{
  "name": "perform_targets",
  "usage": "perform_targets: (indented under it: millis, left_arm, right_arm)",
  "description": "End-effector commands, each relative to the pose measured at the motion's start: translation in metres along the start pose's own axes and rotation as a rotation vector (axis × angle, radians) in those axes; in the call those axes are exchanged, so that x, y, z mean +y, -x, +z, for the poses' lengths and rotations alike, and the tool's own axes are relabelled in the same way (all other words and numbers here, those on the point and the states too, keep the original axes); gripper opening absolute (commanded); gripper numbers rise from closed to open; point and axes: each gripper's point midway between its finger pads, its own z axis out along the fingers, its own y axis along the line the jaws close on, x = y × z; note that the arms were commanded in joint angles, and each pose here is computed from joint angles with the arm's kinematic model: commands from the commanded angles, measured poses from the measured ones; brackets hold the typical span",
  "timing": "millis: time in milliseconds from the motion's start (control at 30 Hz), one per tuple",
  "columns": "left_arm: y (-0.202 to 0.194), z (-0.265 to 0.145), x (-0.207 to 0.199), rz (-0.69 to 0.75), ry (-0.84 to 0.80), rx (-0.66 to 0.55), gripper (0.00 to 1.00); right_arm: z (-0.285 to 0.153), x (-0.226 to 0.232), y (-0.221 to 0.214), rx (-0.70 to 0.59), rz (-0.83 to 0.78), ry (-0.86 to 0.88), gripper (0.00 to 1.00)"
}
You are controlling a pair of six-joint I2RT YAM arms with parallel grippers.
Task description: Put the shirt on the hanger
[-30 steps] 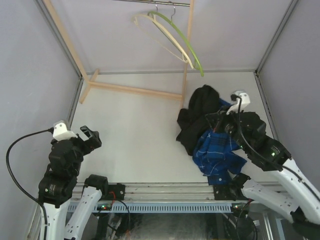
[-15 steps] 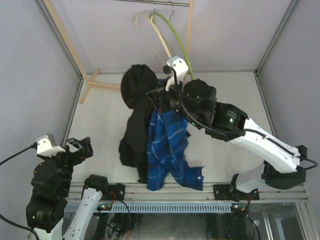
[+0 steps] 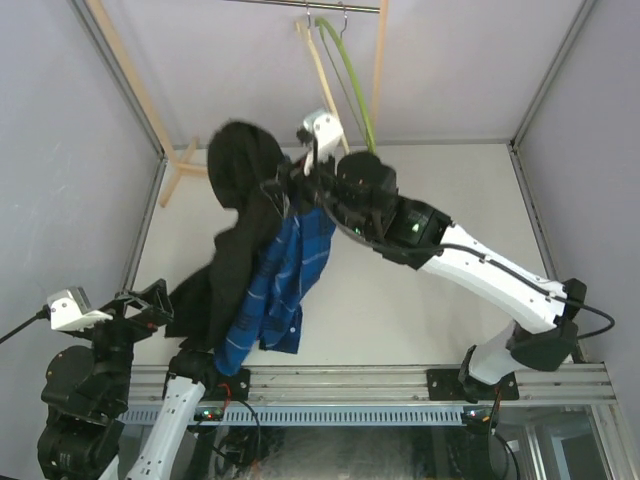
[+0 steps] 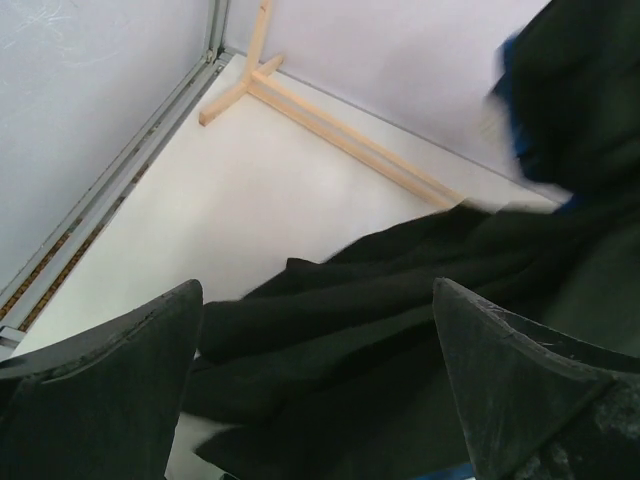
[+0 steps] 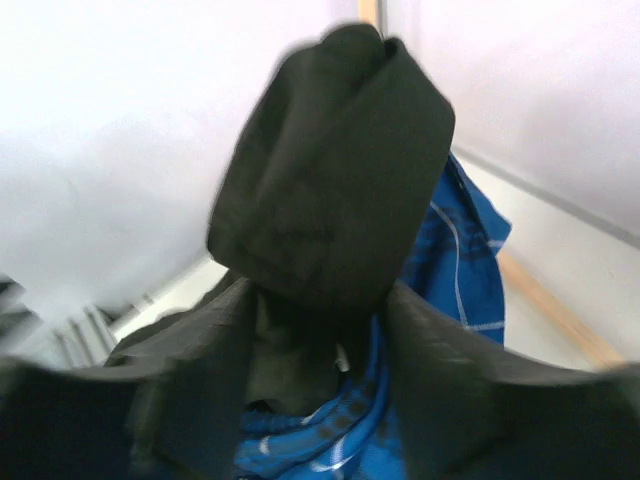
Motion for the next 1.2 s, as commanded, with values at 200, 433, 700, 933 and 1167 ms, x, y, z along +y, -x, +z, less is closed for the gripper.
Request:
perform_targets:
  millis: [200,433,700,933,1167]
  left_arm:
    - [-0.03,0.026,-0.031,0.017,-0.092,0.183,1.0]
    - [-0.074,0.062,-0.077,-0.074,-0.215,0.398,0.97]
    - [-0.124,0.094,-0.122,0.006,-0.255,0.505,1.0]
    - [-0.202,0.108,-0.165,0.219,-0.261,0.651,1.0]
    - [-0.257,0.107,-0.184,0.266,-0.331,0.777,0.9]
  right_arm:
    - [-0.055,-0.057,-0.154,0.168,0.149,-0.11,0.88]
    - [-0.095,-0.104,-0.236,0.324,0.251,-0.334,0.9]
    - [-0.127,-0.135,-0.281,0.342,0.406,-0.416,0.88]
    - [-0.14,-0.137,-0.299,0.37,0.422,-0.417,0.88]
    - [-0.149,-0.139,-0.309,0.378,0.429,-0.42,0.87]
